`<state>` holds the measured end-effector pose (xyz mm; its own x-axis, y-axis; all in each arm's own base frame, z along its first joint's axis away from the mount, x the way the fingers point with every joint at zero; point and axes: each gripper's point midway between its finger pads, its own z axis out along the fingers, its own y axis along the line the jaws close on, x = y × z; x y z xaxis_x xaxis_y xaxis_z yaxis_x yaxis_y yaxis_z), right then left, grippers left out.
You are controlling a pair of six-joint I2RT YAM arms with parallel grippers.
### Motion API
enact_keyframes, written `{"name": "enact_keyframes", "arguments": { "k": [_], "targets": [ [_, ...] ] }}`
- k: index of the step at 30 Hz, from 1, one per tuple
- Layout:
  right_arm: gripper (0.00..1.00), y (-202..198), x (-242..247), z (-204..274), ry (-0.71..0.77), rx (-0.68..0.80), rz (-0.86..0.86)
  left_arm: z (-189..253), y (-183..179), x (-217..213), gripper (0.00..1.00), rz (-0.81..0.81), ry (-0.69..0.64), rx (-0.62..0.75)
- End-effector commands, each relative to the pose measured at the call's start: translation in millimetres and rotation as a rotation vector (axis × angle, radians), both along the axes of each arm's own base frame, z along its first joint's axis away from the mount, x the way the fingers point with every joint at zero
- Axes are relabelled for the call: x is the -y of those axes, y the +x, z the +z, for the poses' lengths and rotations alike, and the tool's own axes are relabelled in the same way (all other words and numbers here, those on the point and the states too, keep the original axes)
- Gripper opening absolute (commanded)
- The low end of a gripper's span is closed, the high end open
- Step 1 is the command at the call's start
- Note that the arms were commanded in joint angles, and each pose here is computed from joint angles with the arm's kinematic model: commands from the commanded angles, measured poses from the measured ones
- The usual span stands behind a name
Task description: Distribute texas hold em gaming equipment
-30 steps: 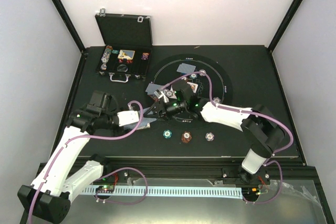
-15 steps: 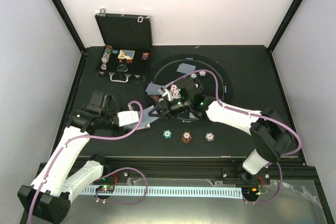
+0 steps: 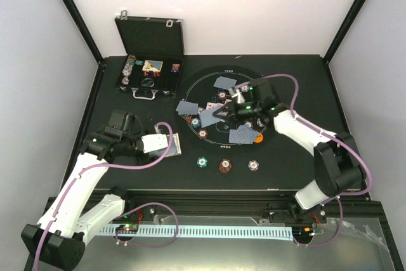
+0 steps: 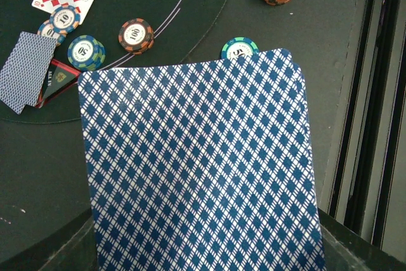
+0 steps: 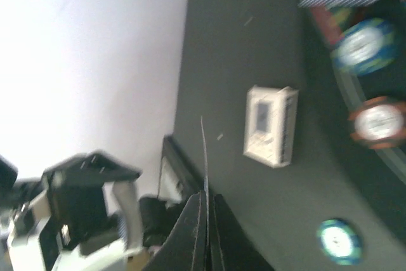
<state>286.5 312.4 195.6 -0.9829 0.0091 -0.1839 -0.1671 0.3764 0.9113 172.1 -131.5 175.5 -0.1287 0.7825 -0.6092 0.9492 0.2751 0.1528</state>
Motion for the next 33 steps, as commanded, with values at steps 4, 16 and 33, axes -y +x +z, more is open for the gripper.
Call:
{"name": "enact_keyframes", "arguments": {
  "k": [4, 16, 33],
  "targets": [
    [0.01, 84, 115, -64, -0.237, -0.028, -0.245, 11, 0, 0, 0.35, -0.005, -0.001, 0.032],
    [0.01, 165, 167, -137, -0.315, -0.165, -0.337, 8, 2, -2, 0.35, 0.003, 0.01, 0.023],
    [0.04, 181, 170, -143, -0.346, -0.177, -0.311, 4, 1, -5, 0.35, 0.01, 0.033, 0.024]
  ]
}}
